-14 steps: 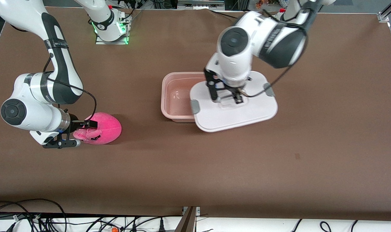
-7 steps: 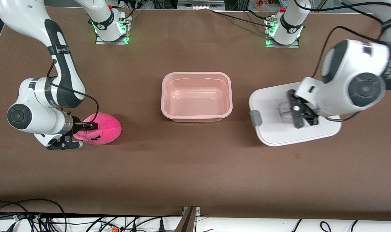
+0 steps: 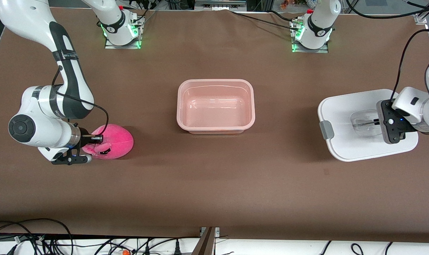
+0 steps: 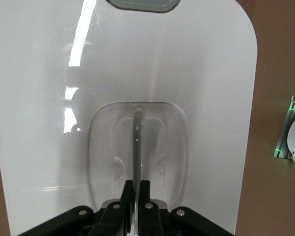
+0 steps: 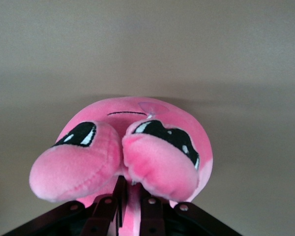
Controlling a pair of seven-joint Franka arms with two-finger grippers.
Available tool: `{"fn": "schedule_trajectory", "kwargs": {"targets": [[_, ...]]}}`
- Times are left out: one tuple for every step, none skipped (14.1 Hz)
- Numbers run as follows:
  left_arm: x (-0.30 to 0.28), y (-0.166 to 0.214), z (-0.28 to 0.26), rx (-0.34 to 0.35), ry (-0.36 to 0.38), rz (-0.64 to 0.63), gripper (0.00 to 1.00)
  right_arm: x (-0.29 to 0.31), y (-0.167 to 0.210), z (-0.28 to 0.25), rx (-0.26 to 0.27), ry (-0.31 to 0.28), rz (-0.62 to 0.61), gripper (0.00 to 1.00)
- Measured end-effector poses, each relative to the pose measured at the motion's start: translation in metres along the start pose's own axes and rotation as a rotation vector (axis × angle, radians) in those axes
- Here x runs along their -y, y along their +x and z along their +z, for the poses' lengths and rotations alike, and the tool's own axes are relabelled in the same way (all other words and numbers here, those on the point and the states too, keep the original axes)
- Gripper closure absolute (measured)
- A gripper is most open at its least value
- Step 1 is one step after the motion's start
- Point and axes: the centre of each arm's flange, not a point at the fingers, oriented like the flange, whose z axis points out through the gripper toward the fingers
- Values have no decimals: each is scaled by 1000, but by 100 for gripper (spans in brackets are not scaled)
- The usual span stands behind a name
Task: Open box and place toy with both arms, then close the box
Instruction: 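Lift the pink toy with the right gripper toward the open pink box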
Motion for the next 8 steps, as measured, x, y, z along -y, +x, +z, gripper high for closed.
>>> {"fn": "schedule_trajectory", "kwargs": {"targets": [[1,-1,1,0,-2,-1,93,0,0,0,0,0,-5,89],[1,-2,3,3,-5,0,93,0,0,0,-1,0,-6,96],[2,-5,5,7,-8,6,93,0,0,-2,-3,0,-8,96],[3,-9,6,7,-10,8,93,0,1,-4,-7,0,-15,96],[4,-11,7,6,-12,7,93,1,1,-8,-14,0,-26,96],[4,-13,7,5,-13,8,93,1,1,-14,-20,0,-39,96],[4,-13,8,5,-13,10,93,2,-1,-23,-22,1,-46,96],[4,-13,8,5,-13,12,93,2,-5,-34,-20,1,-53,96]]}}
